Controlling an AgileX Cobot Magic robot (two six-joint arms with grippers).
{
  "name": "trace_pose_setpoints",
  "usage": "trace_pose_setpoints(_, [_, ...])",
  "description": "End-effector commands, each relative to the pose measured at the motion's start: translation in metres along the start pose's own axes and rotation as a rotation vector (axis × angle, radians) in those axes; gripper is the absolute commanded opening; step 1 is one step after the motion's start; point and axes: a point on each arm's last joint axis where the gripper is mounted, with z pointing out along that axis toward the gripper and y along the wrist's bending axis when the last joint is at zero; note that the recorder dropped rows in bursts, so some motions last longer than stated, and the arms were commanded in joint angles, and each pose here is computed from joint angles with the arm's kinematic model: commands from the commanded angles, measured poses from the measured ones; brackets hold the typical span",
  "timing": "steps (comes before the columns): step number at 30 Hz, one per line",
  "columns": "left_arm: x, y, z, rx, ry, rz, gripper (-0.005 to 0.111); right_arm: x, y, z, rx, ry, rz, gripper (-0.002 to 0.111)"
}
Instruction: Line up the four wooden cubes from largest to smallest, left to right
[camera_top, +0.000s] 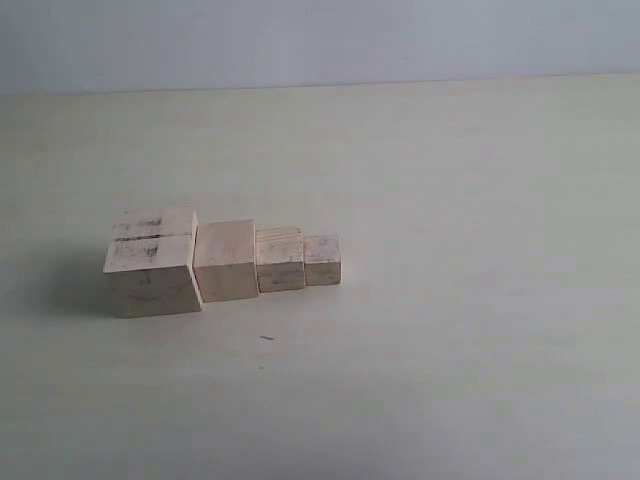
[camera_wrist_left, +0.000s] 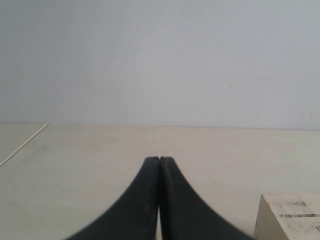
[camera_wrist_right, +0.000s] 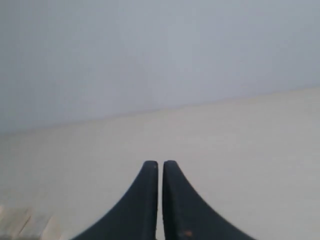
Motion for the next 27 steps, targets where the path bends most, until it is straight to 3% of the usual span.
trace_pose_setpoints(1, [-0.001,0.000,-0.001,-0.001,-0.008,-0.008,0.003,-0.010,-0.009,-0.012,0.129,-0.177,0.006,0.004])
trace_pose_setpoints(6, [-0.001,0.000,-0.001,-0.001,-0.008,-0.008,0.003,-0.001,-0.014,-0.019,0.205,-0.118,0.006,0.004])
trace_pose_setpoints(10, [-0.001,0.000,-0.001,-0.001,-0.008,-0.008,0.003,0.004,-0.015,-0.022,0.229,-0.068,-0.100,0.004])
trace_pose_setpoints(27, [-0.001,0.000,-0.001,-0.001,-0.008,-0.008,0.003,0.004,-0.015,-0.022,0.228,-0.065,-0.080,0.004])
